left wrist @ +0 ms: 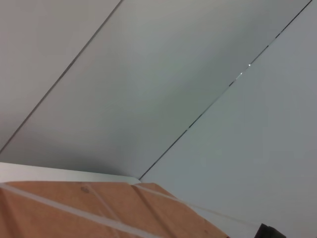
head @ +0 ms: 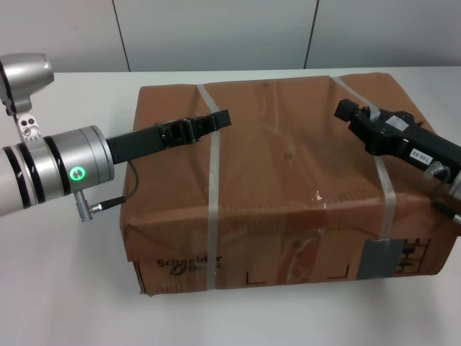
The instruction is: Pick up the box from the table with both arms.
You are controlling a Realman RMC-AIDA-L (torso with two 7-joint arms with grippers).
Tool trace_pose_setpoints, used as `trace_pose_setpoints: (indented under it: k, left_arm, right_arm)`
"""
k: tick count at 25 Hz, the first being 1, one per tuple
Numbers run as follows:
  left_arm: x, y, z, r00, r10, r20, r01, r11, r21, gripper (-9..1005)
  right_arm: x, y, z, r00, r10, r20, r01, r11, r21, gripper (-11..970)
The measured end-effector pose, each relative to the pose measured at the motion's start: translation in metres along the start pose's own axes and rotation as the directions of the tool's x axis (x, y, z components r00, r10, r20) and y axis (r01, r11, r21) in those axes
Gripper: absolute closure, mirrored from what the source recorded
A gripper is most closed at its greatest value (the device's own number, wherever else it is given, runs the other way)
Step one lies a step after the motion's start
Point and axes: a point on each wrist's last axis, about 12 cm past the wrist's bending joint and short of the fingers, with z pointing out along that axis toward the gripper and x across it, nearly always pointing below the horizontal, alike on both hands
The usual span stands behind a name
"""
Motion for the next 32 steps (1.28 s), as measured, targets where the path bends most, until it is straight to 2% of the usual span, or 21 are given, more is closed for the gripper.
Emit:
trace_pose_setpoints:
  k: [32]
  left_arm:
    - [-0.0003, 0.0002, -0.0009, 1.0, -0.005, 0.014, 0.005, 1.0, 0.003, 911]
  right_arm:
    - [-0.0011, 0.0003, -0.0002, 1.0, 0.003, 0.012, -0.003, 1.0, -0.002, 905]
